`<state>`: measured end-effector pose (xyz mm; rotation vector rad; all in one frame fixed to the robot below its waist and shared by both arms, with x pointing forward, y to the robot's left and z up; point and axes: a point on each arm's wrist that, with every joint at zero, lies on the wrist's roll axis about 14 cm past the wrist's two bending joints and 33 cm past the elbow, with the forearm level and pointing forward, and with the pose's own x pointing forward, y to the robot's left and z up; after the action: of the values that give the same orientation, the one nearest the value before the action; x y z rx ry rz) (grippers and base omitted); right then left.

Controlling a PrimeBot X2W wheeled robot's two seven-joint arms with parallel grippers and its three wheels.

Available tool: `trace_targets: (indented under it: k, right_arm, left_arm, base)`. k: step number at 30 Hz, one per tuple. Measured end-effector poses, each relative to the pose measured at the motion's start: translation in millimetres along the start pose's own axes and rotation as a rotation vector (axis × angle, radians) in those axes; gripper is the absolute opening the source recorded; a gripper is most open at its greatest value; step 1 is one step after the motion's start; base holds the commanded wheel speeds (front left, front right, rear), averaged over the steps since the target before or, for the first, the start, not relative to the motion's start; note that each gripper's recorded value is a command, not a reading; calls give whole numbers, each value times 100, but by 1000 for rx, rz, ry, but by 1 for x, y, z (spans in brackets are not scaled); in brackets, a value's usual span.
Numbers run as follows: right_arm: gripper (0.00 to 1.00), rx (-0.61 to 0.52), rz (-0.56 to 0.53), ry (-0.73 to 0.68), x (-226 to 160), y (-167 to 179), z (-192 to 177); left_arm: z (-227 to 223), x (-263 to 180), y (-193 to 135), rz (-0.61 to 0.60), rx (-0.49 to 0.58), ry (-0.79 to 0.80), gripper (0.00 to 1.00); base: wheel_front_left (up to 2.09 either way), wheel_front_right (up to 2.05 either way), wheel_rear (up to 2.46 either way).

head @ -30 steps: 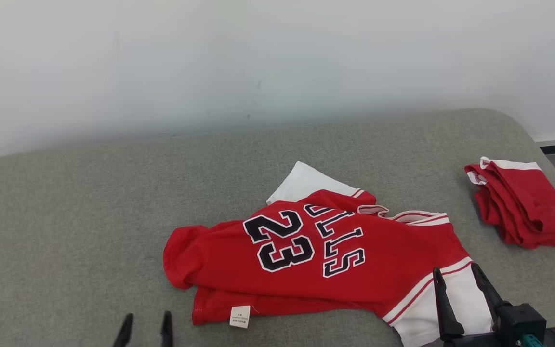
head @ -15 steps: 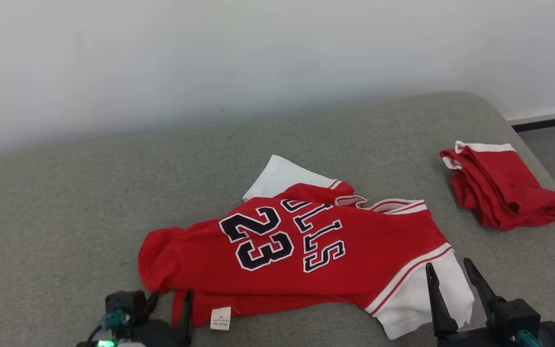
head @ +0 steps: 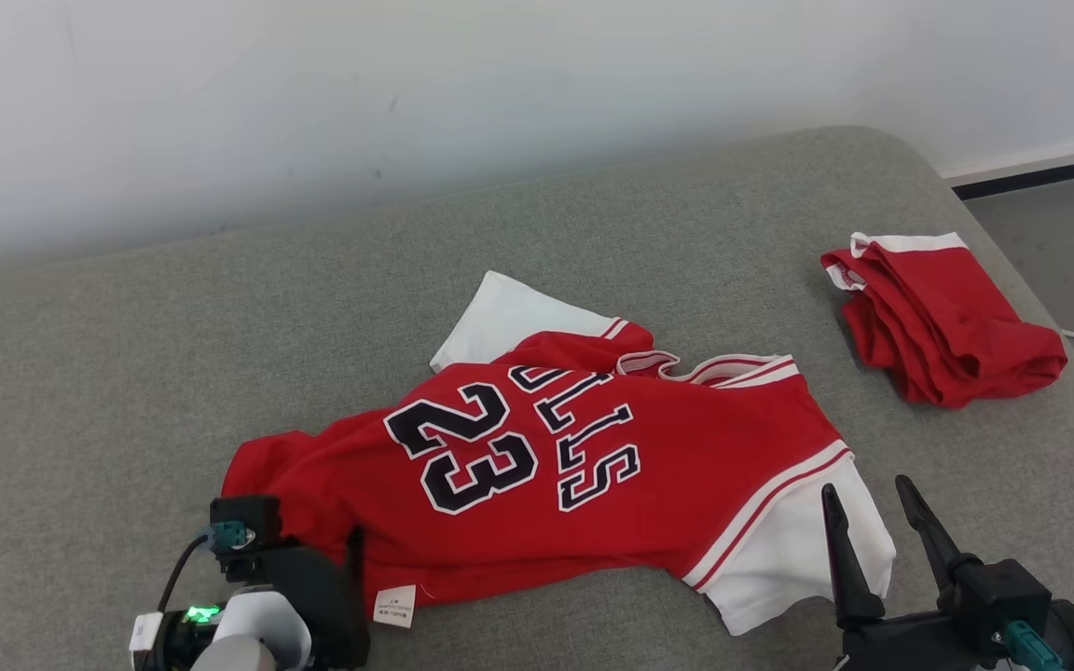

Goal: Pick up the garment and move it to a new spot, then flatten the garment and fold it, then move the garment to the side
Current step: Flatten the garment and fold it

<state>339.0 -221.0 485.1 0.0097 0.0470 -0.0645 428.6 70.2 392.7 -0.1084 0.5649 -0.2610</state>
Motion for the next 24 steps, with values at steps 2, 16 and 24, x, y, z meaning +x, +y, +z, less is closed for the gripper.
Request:
trace_targets:
  k: [2,16,24]
  right_arm:
    - [100,2,-7,-2,1,-2,0]
    - [100,15,10,0,9,3,-4]
    - [100,16,38,-12,15,12,-1]
  left_arm:
    - [0,5,-4,-14,-2,14,100]
    - [9,7,15,27,-57,-67,0]
    - [17,-4,63,137,-62,-126,0]
  base:
    - [0,0,0]
    - [0,0,0]
    - [0,0,0]
